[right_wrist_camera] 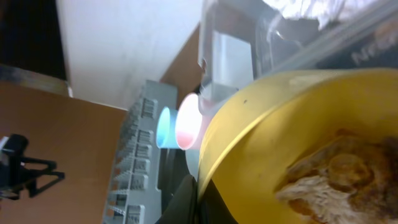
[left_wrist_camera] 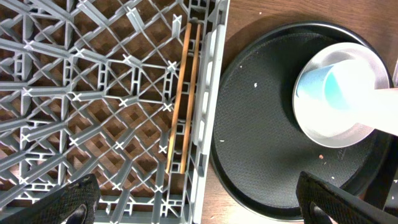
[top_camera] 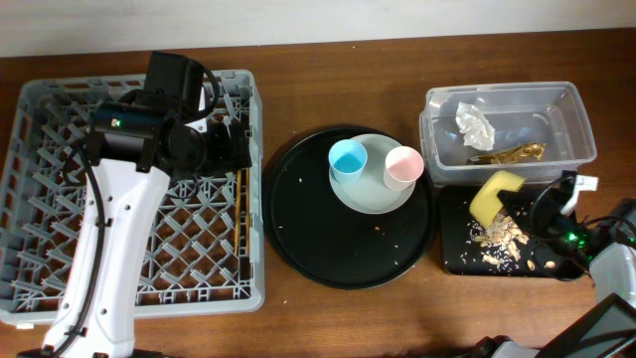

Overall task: Sort waste into correct bins and load items into the dishwasher rack
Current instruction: 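Tip the yellow bowl over the black tray to dump the food, then set the empty yellow bowl back on the round tray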

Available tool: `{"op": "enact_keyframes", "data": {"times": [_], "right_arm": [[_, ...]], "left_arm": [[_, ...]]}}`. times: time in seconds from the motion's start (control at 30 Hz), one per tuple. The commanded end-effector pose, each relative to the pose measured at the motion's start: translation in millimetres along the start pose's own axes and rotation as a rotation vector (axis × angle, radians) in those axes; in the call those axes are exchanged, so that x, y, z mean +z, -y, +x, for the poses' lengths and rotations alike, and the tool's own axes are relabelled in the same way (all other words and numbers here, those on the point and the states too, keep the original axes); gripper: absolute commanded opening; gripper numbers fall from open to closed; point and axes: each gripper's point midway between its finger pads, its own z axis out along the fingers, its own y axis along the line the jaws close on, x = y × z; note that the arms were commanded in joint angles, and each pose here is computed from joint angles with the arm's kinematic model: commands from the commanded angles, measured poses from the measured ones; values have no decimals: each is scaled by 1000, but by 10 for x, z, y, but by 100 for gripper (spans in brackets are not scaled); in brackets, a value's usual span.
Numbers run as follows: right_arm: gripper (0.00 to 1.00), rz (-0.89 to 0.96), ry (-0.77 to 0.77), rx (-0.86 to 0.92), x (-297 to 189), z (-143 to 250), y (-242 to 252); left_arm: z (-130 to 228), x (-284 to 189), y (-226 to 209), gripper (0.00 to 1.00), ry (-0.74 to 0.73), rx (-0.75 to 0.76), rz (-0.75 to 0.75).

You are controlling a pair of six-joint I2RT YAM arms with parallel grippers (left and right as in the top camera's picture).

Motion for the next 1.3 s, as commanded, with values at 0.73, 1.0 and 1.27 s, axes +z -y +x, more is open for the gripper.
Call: {"op": "enact_keyframes", "data": {"times": [0.73, 1.0, 1.27], "right_arm": [[4, 23, 35, 312, -219, -14, -433], [4, 560, -502, -367, 649, 1143, -1585], [11, 582, -994, -561, 1742, 3003, -1144]], "left_arm": [[-23, -52, -16, 99, 18, -16, -2], [-23, -52, -16, 99, 18, -17, -2], [-23, -52, -16, 99, 18, -16, -2]]}}
